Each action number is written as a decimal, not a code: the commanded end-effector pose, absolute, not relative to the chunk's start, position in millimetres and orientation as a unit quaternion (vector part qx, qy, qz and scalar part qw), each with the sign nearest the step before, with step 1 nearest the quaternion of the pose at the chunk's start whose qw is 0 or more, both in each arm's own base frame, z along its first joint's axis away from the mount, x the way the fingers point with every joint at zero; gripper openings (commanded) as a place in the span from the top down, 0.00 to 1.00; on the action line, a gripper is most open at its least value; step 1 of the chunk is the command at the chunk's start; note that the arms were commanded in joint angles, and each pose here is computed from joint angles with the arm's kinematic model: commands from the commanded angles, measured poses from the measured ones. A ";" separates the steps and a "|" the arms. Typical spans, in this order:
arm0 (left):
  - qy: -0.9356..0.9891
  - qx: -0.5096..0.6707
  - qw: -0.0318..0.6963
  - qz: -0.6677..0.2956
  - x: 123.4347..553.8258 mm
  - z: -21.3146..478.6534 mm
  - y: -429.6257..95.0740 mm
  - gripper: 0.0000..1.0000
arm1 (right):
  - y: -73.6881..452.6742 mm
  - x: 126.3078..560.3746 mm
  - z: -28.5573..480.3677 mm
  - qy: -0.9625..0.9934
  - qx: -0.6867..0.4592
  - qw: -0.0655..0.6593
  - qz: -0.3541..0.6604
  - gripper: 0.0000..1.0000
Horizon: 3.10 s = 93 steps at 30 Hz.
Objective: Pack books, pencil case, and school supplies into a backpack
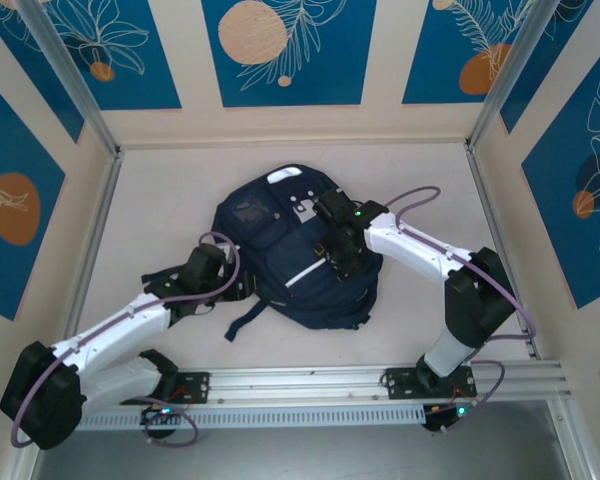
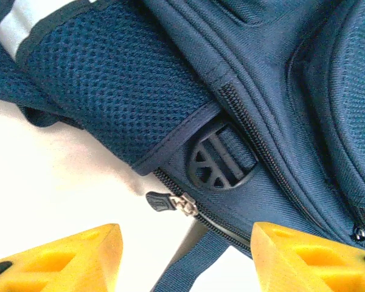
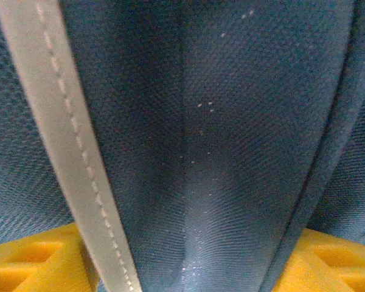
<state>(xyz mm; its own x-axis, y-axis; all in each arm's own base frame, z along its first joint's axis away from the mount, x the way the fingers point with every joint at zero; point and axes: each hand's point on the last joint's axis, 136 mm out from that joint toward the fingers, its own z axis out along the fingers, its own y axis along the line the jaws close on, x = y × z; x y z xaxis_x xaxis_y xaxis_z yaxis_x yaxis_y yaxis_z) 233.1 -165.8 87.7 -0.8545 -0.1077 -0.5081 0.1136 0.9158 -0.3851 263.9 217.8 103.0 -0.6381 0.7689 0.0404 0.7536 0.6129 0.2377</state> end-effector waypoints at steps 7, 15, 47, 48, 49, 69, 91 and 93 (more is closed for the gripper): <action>0.953 0.000 0.250 -0.171 234.5 71.5 -157.8 0.43 | 179.7 272.5 103.9 0.891 0.439 0.068 0.090 0.81; 0.953 0.046 0.238 -0.181 240.1 59.2 -175.7 0.46 | 156.4 296.0 111.1 0.887 0.436 0.067 0.134 1.00; 0.889 0.256 0.302 -0.229 226.2 39.3 -236.3 0.50 | 152.7 318.4 117.7 0.901 0.362 0.031 0.240 1.00; 0.889 0.257 0.302 -0.229 227.2 39.1 -237.3 0.51 | 154.5 318.4 118.1 0.901 0.359 0.031 0.243 1.00; 0.888 0.259 0.303 -0.232 227.9 39.6 -239.5 0.53 | 155.3 318.5 117.8 0.900 0.360 0.030 0.245 1.00; 0.884 0.309 0.282 -0.211 202.2 44.5 -258.0 1.00 | 170.8 291.9 112.6 0.901 0.362 0.036 0.237 1.00; 0.878 0.381 0.211 -0.199 168.9 47.3 -299.2 0.99 | 201.1 256.7 114.2 0.905 0.359 0.048 0.223 1.00; 0.873 0.392 0.209 -0.202 165.9 53.9 -307.6 0.98 | 206.0 254.7 112.2 0.906 0.356 0.047 0.223 1.00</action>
